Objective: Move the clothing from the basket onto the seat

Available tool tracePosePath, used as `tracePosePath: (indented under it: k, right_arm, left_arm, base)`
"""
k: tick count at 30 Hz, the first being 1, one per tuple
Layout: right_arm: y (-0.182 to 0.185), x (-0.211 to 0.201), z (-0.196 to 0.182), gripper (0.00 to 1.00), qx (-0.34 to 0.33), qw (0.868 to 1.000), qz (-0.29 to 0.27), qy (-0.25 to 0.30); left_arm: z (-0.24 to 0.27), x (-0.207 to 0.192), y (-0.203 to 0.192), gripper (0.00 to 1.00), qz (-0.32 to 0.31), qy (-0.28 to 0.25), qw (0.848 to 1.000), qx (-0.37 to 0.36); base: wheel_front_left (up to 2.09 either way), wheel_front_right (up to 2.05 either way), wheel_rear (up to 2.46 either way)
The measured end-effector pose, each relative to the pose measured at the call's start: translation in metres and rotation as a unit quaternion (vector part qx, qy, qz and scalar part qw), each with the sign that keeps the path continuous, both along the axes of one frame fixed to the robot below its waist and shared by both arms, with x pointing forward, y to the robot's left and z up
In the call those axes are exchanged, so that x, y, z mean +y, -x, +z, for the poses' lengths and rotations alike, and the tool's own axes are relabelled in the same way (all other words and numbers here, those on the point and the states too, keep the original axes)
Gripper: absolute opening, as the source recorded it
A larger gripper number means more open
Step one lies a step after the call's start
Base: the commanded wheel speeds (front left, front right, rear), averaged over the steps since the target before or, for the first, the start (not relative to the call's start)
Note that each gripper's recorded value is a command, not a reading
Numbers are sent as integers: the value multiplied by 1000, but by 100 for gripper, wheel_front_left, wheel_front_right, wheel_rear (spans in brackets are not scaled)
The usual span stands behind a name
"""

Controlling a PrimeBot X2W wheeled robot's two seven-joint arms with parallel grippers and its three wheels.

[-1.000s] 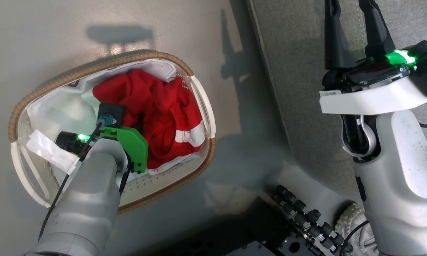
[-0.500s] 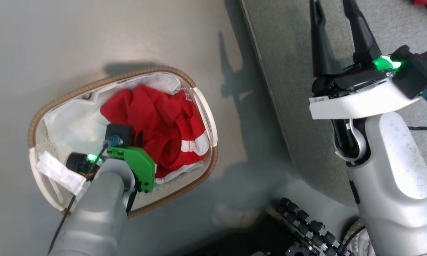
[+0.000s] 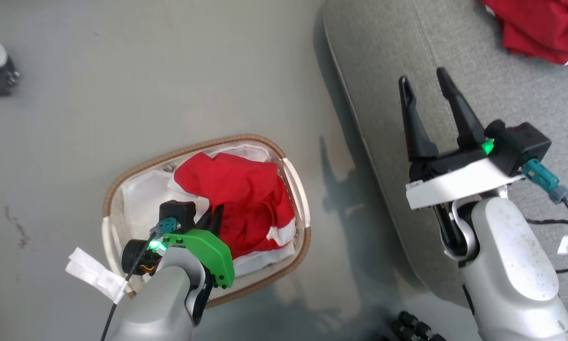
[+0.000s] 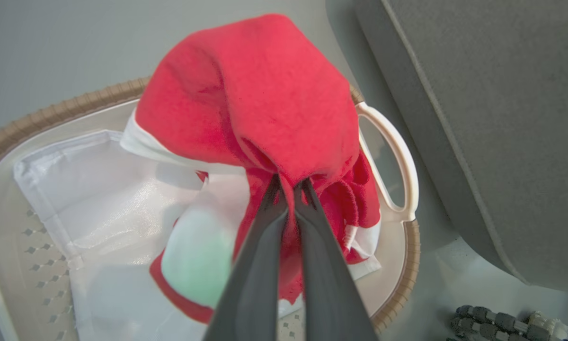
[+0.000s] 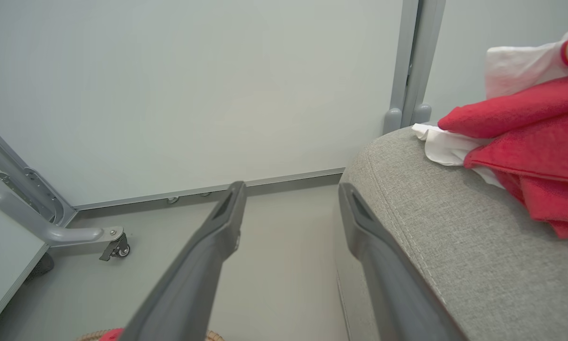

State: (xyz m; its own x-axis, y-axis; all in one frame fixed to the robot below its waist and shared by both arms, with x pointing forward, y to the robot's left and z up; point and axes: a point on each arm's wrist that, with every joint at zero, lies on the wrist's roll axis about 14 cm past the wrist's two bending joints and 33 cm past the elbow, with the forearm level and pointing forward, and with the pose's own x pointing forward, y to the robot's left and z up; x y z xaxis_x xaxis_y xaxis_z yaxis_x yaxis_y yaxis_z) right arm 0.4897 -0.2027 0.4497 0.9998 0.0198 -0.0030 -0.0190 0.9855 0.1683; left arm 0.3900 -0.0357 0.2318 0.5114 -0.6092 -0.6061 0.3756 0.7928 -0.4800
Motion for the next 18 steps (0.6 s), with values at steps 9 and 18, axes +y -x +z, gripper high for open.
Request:
tracePosePath:
  k: [9,18]
  right_arm:
    - [30,23,17,100,-4,1000,23,-16]
    - [65,45,41,100,-24,998,48,-27]
  left_arm:
    - [78,13,-15,0,59,40,993,-94]
    - [179,31,-30,0,111,81,963,-231]
  base:
    - [0,0,0]
    - [0,0,0]
